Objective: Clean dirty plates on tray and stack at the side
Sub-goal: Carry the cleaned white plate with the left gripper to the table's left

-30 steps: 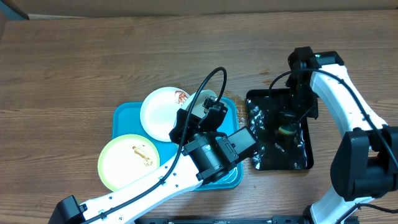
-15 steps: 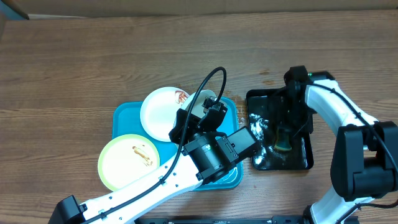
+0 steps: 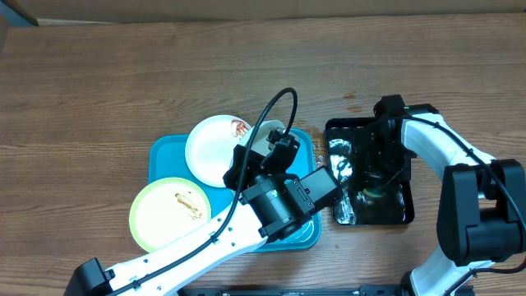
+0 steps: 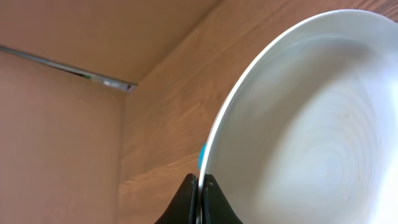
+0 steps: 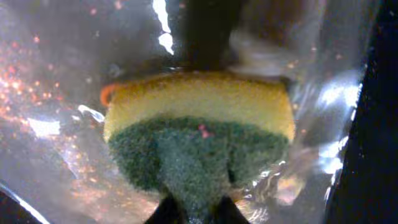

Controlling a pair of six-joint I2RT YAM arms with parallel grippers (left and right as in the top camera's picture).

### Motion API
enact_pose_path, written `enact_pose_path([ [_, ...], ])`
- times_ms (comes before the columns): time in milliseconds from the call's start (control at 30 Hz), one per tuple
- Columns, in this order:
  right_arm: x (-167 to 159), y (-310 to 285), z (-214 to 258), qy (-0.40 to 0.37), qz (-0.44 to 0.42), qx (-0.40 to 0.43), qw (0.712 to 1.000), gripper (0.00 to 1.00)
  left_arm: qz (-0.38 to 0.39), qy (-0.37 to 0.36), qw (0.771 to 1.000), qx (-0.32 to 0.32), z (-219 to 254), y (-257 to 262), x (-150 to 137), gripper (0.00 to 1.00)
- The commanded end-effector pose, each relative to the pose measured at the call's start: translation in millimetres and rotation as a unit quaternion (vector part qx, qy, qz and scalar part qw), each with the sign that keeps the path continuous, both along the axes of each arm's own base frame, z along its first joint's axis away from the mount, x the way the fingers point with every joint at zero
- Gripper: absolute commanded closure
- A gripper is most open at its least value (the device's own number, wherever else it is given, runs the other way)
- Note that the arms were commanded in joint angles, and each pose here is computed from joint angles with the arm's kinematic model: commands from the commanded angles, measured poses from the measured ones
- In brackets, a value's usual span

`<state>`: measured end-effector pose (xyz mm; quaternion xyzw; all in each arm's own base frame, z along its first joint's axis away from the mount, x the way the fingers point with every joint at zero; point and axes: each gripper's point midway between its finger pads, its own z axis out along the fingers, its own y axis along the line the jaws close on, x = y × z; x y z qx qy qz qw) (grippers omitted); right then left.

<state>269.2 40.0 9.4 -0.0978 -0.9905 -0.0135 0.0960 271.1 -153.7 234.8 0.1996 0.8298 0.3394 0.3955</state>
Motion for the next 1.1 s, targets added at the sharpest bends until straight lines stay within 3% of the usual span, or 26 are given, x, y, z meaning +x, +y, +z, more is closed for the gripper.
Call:
enact_pose_path([
  [0,0.7,1.1,4.9,-0.007,-0.001,0.001,1.0,0.75,0.03,-0.007,0.999,-0.038,7.4,11.9,6.2,0.96],
  [33,-0.6,1.0,5.2,-0.005,-0.001,0.001,1.0,0.67,0.038,-0.009,0.998,-0.04,9.3,17.1,8.1,0.96],
  [167,-2.6,0.8,5.5,-0.001,-0.001,0.0,1.0,0.63,0.075,-0.04,0.994,-0.073,26.0,38.4,13.5,0.96],
  [367,-2.4,0.8,5.5,-0.001,-0.001,0.0,1.0,0.51,0.104,0.021,0.963,-0.246,35.9,50.9,16.0,0.96],
  [533,-2.5,0.8,5.5,-0.001,-0.001,0.0,1.0,0.41,0.159,0.069,0.907,-0.384,39.6,98.4,32.3,0.96],
  [600,-2.5,0.8,5.5,-0.001,-0.001,0.0,1.0,0.39,0.19,0.066,0.888,-0.413,38.0,124.4,38.4,0.96],
  [800,-1.9,0.9,5.4,-0.002,-0.002,0.0,1.0,0.26,0.312,0.024,0.798,-0.515,25.6,223.0,50.2,0.96],
  [933,-2.0,0.9,5.4,-0.002,-0.002,0.0,1.0,0.25,0.379,-0.009,0.746,-0.547,8.1,288.1,53.1,0.96],
  [1067,-2.0,0.9,5.4,-0.002,-0.002,0.001,1.0,0.25,0.443,-0.019,0.716,-0.539,-22.8,340.8,50.7,0.96],
])
